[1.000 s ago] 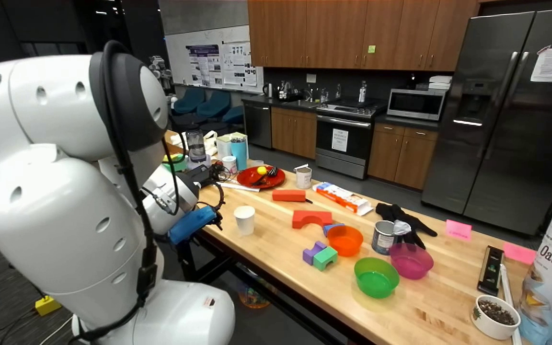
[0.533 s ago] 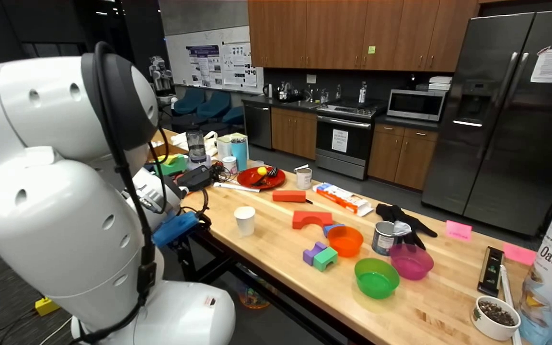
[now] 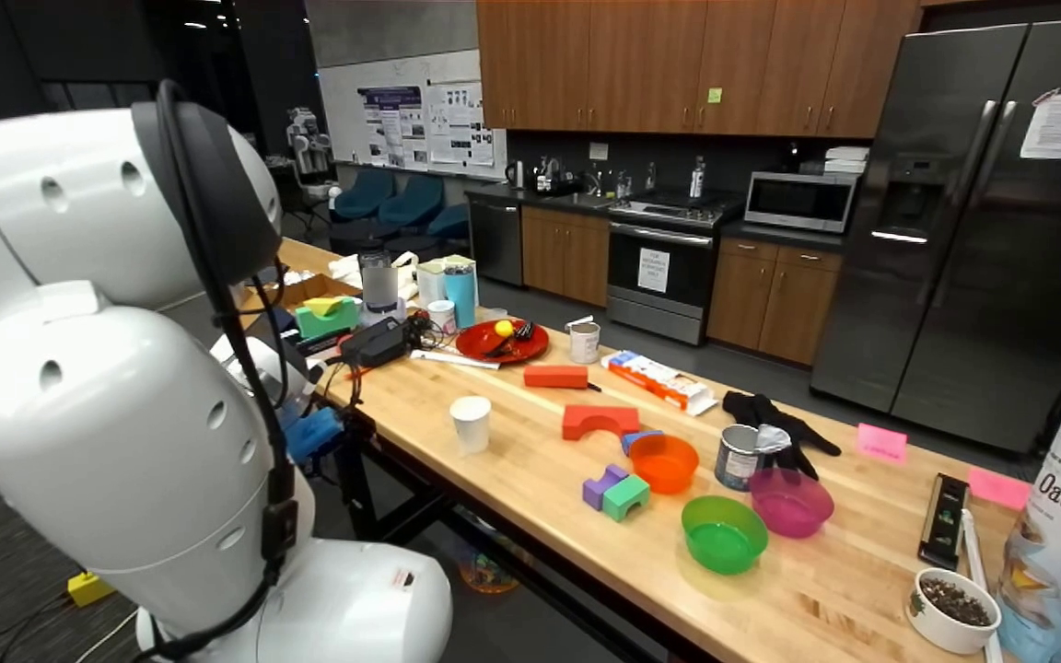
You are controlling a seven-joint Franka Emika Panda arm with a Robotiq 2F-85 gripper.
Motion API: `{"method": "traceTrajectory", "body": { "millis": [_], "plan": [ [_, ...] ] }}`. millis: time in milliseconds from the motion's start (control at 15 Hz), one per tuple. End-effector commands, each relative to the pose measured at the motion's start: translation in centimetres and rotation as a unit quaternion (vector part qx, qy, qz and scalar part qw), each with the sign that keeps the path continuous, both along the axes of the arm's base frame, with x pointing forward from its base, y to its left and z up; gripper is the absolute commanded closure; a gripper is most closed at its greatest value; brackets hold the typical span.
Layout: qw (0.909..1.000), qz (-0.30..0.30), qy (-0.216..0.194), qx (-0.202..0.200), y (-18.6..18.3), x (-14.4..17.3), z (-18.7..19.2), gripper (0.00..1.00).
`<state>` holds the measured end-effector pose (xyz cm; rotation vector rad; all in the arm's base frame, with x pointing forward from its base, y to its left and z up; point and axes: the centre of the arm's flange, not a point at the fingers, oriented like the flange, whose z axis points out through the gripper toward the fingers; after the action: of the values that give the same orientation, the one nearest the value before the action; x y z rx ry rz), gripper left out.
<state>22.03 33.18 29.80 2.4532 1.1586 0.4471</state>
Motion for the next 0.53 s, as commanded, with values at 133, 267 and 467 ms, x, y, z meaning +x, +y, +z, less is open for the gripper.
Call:
{"method": "traceTrajectory", "body": {
  "millis": [133, 267, 467],
  "plan": [
    [0.9940, 0.083, -0.060, 0.039, -0.9, 1.8, -0.9, 0.00],
    [0.9964, 0.071, -0.039, 0.026, 0.2, 0.6, 0.1, 0.00],
    [0.9958, 0.076, -0.040, 0.031, -0.5, 1.2, -0.1, 0.00]
  ]
}}
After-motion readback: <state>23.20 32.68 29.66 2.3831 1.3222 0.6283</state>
